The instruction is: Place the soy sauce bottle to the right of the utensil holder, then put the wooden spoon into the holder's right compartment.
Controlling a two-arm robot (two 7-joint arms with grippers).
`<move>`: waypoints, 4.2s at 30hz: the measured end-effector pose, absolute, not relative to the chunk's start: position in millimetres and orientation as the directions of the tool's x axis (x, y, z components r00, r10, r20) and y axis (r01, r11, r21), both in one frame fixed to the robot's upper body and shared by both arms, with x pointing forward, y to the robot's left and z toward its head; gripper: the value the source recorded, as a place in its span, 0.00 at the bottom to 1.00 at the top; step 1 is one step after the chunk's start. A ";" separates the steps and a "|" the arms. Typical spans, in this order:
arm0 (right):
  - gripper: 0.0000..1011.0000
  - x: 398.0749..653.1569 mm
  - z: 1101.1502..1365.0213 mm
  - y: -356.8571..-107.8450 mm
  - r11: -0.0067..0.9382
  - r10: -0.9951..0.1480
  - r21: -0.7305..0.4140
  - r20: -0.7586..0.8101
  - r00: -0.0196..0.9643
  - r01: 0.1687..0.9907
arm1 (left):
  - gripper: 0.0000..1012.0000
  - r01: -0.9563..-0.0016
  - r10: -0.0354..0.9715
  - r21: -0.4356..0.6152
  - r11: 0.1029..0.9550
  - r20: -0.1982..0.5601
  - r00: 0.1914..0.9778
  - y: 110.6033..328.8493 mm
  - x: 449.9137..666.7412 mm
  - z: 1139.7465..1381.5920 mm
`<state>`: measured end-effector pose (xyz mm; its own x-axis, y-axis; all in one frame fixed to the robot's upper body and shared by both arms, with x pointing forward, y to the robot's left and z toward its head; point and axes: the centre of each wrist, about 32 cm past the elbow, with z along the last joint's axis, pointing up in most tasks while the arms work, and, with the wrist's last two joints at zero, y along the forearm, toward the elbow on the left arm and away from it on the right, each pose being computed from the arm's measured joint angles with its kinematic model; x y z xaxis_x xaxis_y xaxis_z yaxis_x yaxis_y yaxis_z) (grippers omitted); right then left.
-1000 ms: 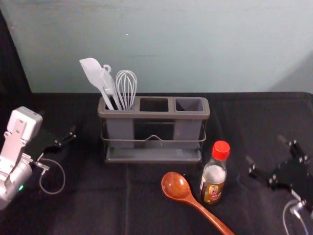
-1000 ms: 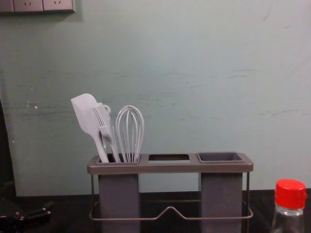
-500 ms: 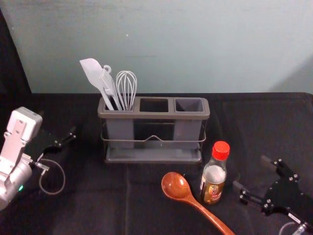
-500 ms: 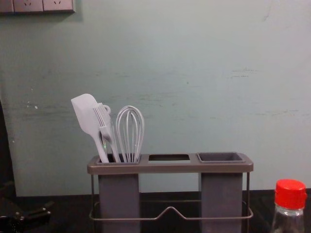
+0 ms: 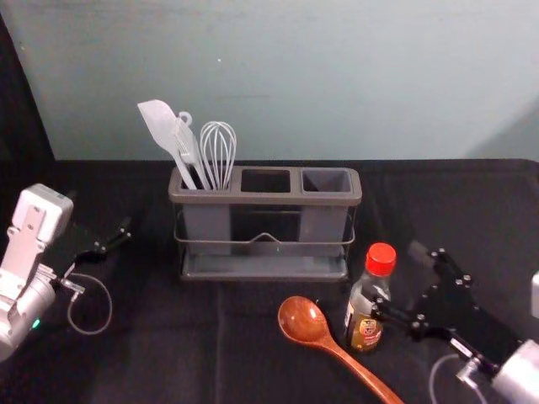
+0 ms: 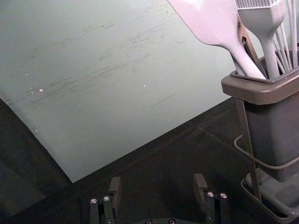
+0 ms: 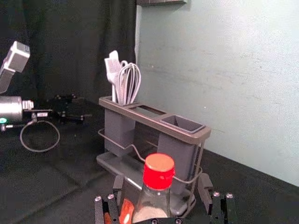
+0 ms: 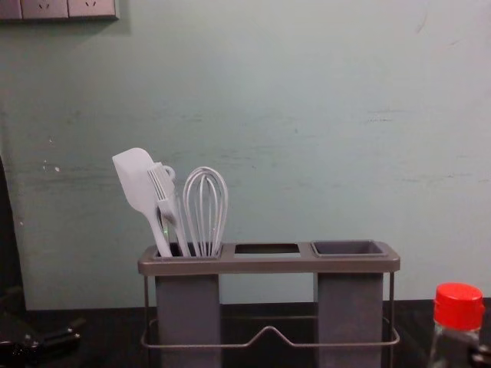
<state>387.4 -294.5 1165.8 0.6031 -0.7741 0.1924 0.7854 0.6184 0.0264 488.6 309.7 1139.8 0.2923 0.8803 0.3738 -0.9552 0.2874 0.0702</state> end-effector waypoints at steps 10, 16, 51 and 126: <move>0.99 404.2 1161.3 -281.6 0.622 -0.778 0.063 0.159 0.607 0.780 | 1.00 -0.955 0.880 0.070 0.287 0.374 0.292 309.6 488.6 1139.8; 0.91 410.1 1158.2 -277.9 0.629 -0.774 0.070 0.142 0.617 0.774 | 1.00 -0.955 0.880 0.070 0.287 0.374 0.292 309.6 488.6 1139.8; 0.39 411.8 1167.1 -297.8 0.577 -0.814 0.096 0.147 0.561 0.811 | 1.00 -0.955 0.880 0.070 0.287 0.374 0.292 309.7 488.6 1139.8; 0.39 516.7 1145.8 -297.4 0.569 -0.822 0.180 0.082 0.564 0.803 | 1.00 -0.955 0.880 0.070 0.287 0.374 0.292 309.6 488.6 1139.8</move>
